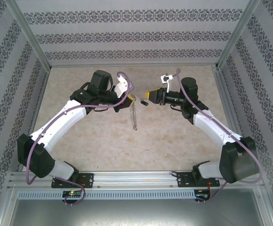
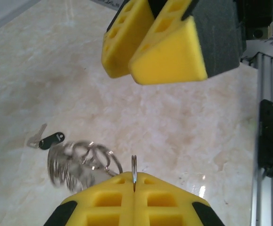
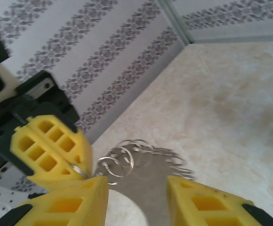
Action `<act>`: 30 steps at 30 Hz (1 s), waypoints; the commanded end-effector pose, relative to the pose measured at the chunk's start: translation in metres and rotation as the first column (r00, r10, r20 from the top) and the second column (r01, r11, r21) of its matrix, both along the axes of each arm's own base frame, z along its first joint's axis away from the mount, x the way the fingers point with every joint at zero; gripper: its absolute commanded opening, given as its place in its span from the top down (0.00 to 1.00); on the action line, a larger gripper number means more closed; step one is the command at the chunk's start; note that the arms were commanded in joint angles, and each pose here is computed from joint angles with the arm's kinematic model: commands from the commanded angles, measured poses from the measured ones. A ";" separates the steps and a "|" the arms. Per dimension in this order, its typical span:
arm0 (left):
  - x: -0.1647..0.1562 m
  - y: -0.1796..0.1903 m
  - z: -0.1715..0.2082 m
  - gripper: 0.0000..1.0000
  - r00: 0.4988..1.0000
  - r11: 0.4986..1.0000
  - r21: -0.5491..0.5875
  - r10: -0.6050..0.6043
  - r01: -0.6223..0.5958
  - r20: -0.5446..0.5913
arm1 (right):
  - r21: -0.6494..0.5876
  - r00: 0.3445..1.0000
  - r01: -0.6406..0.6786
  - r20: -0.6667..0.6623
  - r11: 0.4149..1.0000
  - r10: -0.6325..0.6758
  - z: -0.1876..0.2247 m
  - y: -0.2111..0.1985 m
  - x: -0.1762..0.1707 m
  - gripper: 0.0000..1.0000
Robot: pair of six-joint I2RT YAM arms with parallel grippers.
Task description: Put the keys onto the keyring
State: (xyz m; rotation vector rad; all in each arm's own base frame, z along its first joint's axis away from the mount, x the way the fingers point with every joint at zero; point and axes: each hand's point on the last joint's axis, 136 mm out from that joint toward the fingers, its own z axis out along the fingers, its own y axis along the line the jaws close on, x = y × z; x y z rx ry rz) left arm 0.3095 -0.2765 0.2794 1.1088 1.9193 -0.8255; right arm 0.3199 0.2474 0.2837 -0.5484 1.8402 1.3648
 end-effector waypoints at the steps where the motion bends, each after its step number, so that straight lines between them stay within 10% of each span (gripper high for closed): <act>1: -0.013 -0.004 0.040 1.00 0.996 0.991 -0.103 -0.078 0.082 0.043 | 0.036 0.980 -0.145 0.147 0.989 0.138 0.037 0.014 -0.027 0.62; 30: -0.035 -0.016 0.065 1.00 0.969 0.950 -0.199 -0.247 0.239 -0.017 | 0.074 0.942 -0.263 0.235 0.962 0.239 0.087 0.018 -0.069 0.73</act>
